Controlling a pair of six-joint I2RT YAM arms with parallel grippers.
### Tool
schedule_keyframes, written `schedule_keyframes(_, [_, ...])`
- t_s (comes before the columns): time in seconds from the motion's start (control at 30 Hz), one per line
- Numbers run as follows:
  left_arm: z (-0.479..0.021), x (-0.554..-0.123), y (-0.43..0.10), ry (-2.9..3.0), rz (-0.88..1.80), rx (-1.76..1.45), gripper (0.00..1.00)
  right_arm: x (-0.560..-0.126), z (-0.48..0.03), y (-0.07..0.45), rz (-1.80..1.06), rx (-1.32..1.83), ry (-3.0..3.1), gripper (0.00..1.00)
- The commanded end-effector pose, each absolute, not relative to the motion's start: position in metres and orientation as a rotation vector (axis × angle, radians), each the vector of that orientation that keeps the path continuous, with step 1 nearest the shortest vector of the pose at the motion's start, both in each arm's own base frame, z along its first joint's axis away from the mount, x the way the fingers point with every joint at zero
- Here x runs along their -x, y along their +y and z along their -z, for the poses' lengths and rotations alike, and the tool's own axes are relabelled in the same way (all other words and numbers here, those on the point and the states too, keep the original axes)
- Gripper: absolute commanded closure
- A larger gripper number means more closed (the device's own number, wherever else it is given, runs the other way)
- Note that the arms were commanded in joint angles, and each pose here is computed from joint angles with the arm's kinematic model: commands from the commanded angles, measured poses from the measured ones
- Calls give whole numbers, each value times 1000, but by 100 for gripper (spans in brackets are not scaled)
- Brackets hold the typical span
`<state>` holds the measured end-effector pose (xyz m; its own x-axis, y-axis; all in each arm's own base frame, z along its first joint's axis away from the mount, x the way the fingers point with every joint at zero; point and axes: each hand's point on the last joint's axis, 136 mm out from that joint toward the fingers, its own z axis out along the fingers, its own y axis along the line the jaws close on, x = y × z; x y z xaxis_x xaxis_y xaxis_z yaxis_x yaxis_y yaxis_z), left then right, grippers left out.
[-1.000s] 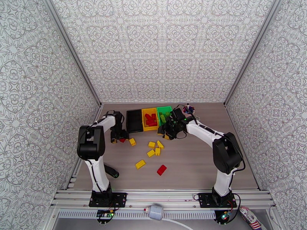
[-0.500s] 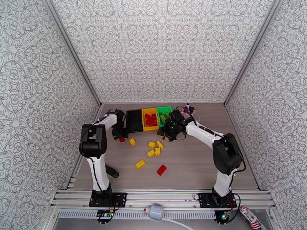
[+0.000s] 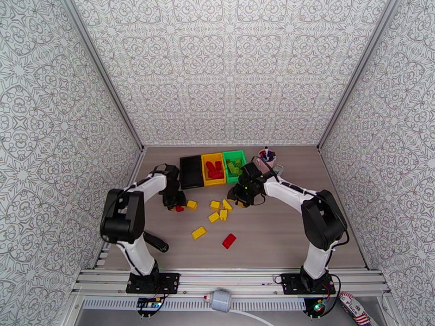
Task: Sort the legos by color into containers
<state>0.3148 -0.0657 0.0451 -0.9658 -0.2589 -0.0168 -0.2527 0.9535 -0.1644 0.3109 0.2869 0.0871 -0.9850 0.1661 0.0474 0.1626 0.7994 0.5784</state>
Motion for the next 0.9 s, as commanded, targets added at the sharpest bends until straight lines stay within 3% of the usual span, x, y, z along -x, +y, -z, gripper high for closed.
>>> schedule_keyframes(0.0, [-72, -319, -83, 2961, 376, 470, 67, -298, -89, 277, -899, -264, 2980, 51])
schedule_keyframes(0.27, [-122, -347, -140, 2837, 602, 359, 65, -274, -80, 255, -831, -293, 2997, 51])
schedule_keyframes(0.53, [-171, -425, -186, 2712, 750, 299, 62, -255, -84, 237, -801, -331, 2977, 51])
schedule_keyframes(0.6, [-181, -448, -192, 2692, 755, 289, 55, -251, -86, 233, -799, -340, 2967, 51])
schedule_keyframes(0.73, [-188, -493, -191, 2673, 719, 323, 26, -246, -91, 227, -792, -351, 2954, 51])
schedule_keyframes(0.87, [-196, -515, -185, 2656, 704, 365, 22, -242, -96, 223, -782, -352, 2947, 50])
